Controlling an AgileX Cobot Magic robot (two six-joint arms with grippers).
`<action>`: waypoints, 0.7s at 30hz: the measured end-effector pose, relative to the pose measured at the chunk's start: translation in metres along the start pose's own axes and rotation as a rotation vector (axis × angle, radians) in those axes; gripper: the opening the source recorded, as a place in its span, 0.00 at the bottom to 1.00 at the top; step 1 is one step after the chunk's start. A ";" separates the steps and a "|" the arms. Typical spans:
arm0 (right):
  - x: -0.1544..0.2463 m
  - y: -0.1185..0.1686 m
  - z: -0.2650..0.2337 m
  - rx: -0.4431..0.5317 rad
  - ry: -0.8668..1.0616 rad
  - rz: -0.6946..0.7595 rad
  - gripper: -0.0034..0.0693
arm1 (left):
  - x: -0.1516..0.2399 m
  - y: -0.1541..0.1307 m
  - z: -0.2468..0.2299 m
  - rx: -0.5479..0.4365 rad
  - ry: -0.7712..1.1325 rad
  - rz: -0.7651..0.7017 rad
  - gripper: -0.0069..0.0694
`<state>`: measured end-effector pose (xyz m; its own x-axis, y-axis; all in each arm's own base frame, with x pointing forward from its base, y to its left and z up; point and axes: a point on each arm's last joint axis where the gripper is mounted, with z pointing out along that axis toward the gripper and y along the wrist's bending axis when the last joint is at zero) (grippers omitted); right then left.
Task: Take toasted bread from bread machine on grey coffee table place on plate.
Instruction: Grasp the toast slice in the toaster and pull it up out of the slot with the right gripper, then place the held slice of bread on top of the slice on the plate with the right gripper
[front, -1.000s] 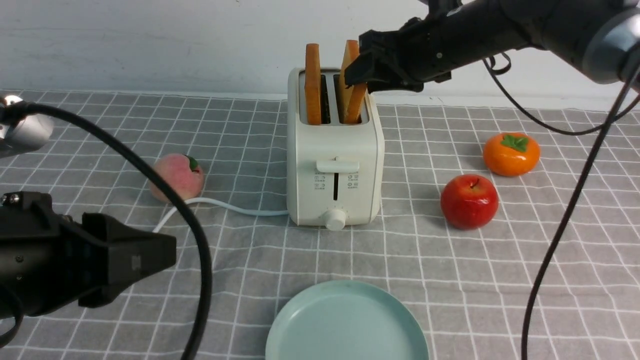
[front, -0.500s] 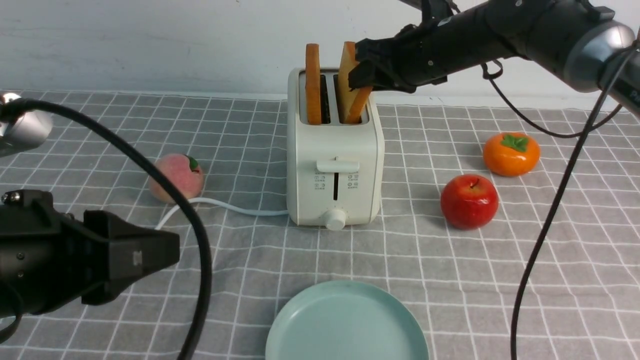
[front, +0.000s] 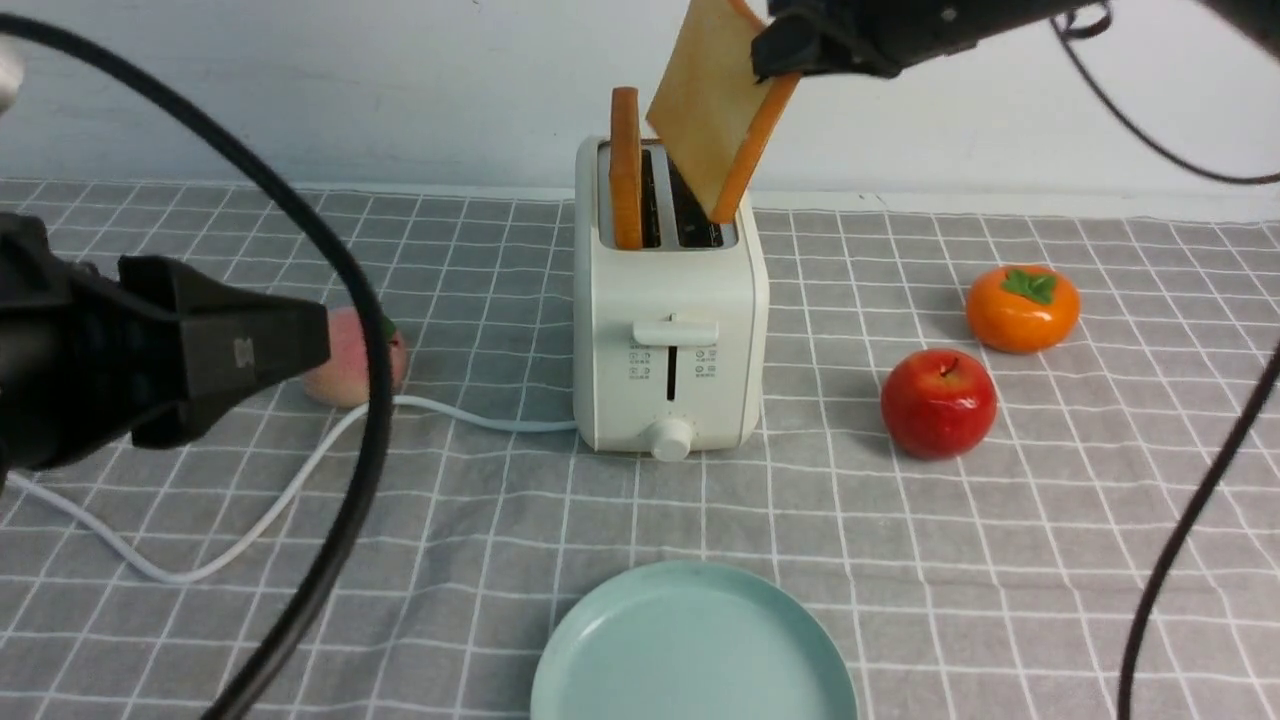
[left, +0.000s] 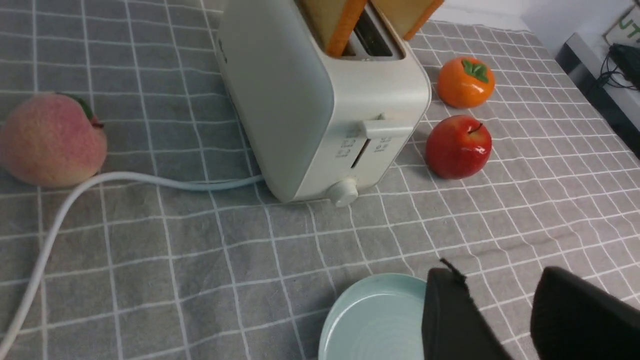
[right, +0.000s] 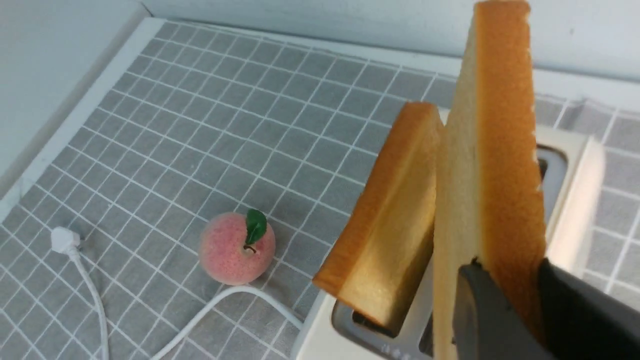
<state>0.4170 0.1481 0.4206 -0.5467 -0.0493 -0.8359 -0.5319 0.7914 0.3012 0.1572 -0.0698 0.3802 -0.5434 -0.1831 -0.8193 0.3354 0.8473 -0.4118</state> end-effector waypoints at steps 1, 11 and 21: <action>-0.001 0.001 -0.003 0.002 0.001 -0.005 0.21 | 0.000 0.000 0.000 0.001 0.001 0.000 0.40; 0.048 0.026 -0.077 0.051 0.247 0.001 0.21 | 0.001 -0.002 -0.002 0.008 0.047 0.006 0.40; 0.179 0.032 -0.040 -0.376 0.495 0.243 0.21 | 0.001 -0.002 -0.002 0.006 0.045 0.009 0.40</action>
<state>0.2762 0.1400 0.2996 -0.8644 -0.2412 -0.4411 -0.4959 0.5535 0.6691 0.1542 -0.0709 0.3811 -0.5742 -0.1525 -0.8044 0.3451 0.8458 -0.4067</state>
